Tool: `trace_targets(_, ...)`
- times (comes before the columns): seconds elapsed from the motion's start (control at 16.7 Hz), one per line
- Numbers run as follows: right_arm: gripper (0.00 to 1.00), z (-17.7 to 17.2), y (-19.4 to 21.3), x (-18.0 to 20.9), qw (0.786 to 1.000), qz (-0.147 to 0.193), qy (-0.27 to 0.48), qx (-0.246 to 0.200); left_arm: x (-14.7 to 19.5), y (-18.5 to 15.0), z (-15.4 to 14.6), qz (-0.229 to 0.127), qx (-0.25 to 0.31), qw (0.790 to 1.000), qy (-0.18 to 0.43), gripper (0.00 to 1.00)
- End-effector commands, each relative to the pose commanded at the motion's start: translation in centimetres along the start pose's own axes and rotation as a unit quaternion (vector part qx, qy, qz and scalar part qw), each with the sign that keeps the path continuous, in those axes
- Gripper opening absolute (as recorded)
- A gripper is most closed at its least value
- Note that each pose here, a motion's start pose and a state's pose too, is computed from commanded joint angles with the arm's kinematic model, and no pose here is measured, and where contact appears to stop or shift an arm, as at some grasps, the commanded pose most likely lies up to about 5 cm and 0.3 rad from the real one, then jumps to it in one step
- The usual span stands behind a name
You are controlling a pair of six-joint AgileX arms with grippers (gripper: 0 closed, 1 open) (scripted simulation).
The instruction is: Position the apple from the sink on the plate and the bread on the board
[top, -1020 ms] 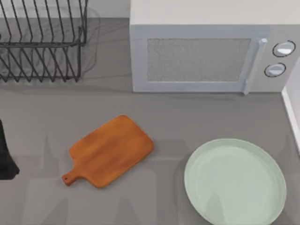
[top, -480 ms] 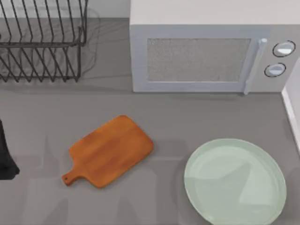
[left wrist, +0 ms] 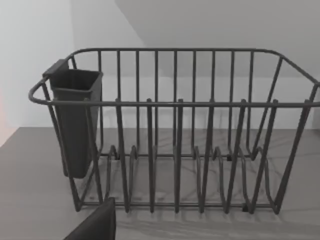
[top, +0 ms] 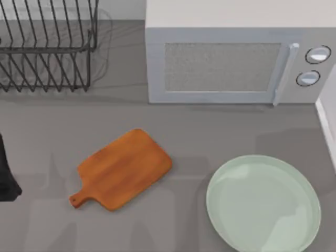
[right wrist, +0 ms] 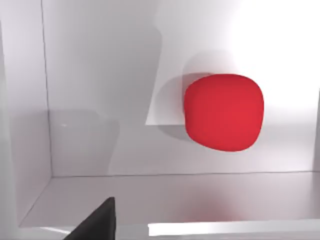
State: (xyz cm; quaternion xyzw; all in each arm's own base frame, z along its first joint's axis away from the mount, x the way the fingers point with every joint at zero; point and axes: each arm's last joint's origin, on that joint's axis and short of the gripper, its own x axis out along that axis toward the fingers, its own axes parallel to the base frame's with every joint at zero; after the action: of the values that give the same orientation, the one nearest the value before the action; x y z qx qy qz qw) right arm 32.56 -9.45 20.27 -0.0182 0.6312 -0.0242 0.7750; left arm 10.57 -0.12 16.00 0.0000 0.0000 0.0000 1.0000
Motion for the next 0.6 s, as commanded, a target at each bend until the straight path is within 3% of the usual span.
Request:
trace_targets(0.3, 1.0, 2.4, -2.2, 4.7, 0.995, 0.026, 0.093, 0.001, 0.0, 0.0, 0.0, 0.0, 0.0, 1.0, 0.0, 1.0)
trace_targets(0.6, 1.0, 2.6, -2.4, 5.1, 0.994, 0.029, 0.102, 0.001, 0.0, 0.0, 0.0, 0.0, 0.0, 1.0, 0.0, 1.0)
